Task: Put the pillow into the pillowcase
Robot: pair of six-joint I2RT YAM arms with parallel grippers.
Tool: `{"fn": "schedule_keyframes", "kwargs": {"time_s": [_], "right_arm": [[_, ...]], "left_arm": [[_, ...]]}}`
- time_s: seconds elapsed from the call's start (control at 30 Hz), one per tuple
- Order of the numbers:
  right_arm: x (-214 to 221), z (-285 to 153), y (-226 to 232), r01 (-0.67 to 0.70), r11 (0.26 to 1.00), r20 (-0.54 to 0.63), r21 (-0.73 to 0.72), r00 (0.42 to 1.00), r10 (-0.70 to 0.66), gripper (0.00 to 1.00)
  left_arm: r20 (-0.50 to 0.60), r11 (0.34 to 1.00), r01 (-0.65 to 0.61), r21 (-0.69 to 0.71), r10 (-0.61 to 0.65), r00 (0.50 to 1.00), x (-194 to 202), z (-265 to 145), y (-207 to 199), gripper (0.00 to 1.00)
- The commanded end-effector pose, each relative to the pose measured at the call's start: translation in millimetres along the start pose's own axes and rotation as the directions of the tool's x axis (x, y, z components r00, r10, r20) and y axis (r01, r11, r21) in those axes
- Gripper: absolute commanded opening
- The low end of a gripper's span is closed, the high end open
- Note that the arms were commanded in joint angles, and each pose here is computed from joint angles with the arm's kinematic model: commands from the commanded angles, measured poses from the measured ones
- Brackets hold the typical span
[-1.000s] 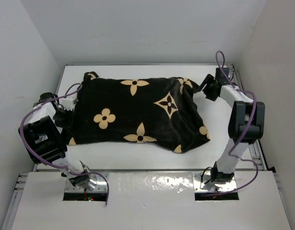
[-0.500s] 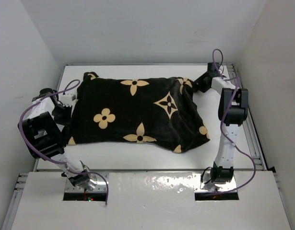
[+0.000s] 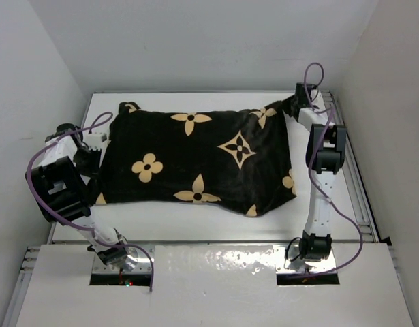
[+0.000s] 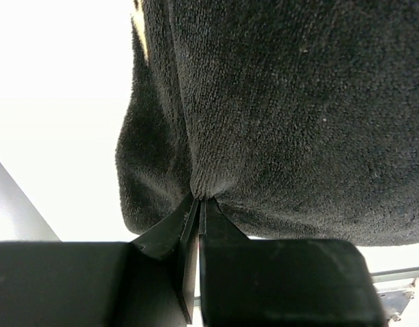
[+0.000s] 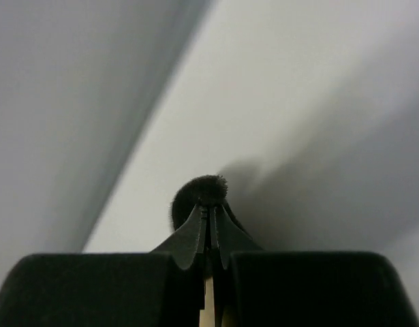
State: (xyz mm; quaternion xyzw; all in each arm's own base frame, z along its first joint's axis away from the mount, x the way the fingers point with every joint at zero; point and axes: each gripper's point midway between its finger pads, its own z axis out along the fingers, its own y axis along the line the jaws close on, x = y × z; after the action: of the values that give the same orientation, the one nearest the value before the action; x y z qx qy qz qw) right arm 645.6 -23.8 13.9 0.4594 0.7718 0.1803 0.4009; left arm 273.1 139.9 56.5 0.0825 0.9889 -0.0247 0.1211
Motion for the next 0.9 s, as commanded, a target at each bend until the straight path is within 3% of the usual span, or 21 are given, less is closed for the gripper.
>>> {"fn": "schedule_keyframes", "kwargs": {"time_s": [0.0,0.07,0.1,0.13,0.2,0.27,0.37,0.4,0.47,0.5,0.57,0.6,0.7,0.8,0.83,0.87], "right_arm": [[-94.5,-22.5,104.0,0.058,0.961,0.295,-0.271,0.955,0.025,0.00],[-103.5,-22.3,110.3,0.059,0.958,0.319,-0.279,0.947,0.034,0.00],[-102.4,-20.4,107.3,0.058,0.960,0.315,-0.273,0.948,0.033,0.08],[-100.5,-19.0,103.7,0.055,0.962,0.309,-0.268,0.951,0.031,0.47],[-88.9,-17.3,90.2,0.050,0.967,0.273,-0.250,0.962,0.021,0.67],[-73.2,-13.1,63.5,0.039,0.978,0.229,-0.205,0.973,0.009,0.98],[-68.3,-26.5,34.4,0.029,0.990,0.184,-0.135,0.983,-0.004,0.99],[-76.4,-45.5,39.9,0.044,0.989,0.186,-0.138,0.982,-0.018,0.99],[-67.0,-59.0,7.3,0.062,0.995,0.153,-0.075,0.987,-0.050,0.99],[-77.9,-86.9,17.8,0.122,0.989,0.175,-0.088,0.979,-0.105,0.99],[-50.3,-109.4,-19.7,0.253,0.967,0.090,0.009,0.963,-0.253,0.99],[-53.5,-140.5,1.6,0.313,0.949,0.118,-0.020,0.944,-0.309,0.99],[2.5,-194.6,-53.5,0.487,0.867,-0.022,0.102,0.873,-0.488,0.99],[41.0,-233.4,-107.0,0.528,0.830,-0.102,0.182,0.849,-0.518,0.99],[39.5,-253.7,-100.7,0.514,0.844,-0.063,0.152,0.857,-0.511,0.96],[52.5,-261.5,-102.7,0.514,0.851,-0.078,0.108,0.858,-0.508,0.86]], "left_arm": [[-0.013,0.997,-0.014,-0.080,0.013,1.000,-1.6,2.3,18.5,0.00],[-0.012,0.997,-0.008,-0.073,0.007,1.000,-1.2,4.8,17.1,0.00],[-0.012,0.998,-0.006,-0.067,0.005,1.000,-1.5,5.5,15.7,0.00],[-0.007,0.998,0.002,-0.063,-0.002,1.000,-2.1,5.7,15.2,0.00],[-0.004,0.999,0.003,-0.050,-0.003,1.000,-3.3,7.2,13.7,0.00],[-0.001,0.999,0.007,-0.049,-0.007,1.000,-4.2,6.3,13.9,0.00],[0.009,0.999,0.003,-0.046,-0.003,1.000,-7.2,5.4,13.7,0.00],[0.009,0.999,-0.001,-0.046,0.002,1.000,-7.2,5.3,13.2,0.00],[0.017,0.999,0.000,-0.039,0.001,1.000,-7.9,5.7,12.0,0.00],[0.022,0.999,-0.002,-0.038,0.003,1.000,-8.4,5.2,10.9,0.00],[0.038,1.000,0.000,-0.031,0.001,0.999,-10.4,6.5,9.8,0.00],[0.044,1.000,0.003,-0.029,-0.002,0.999,-11.2,7.0,9.7,0.00],[0.076,1.000,0.004,-0.002,-0.004,0.997,-18.5,9.6,5.2,0.00],[0.092,1.000,-0.002,0.006,0.001,0.996,-23.1,8.4,4.3,0.00],[0.096,1.000,-0.009,0.003,0.008,0.995,-24.3,8.5,4.1,0.00],[0.100,1.000,-0.014,0.004,0.014,0.995,-25.0,7.6,3.9,0.00]]}}
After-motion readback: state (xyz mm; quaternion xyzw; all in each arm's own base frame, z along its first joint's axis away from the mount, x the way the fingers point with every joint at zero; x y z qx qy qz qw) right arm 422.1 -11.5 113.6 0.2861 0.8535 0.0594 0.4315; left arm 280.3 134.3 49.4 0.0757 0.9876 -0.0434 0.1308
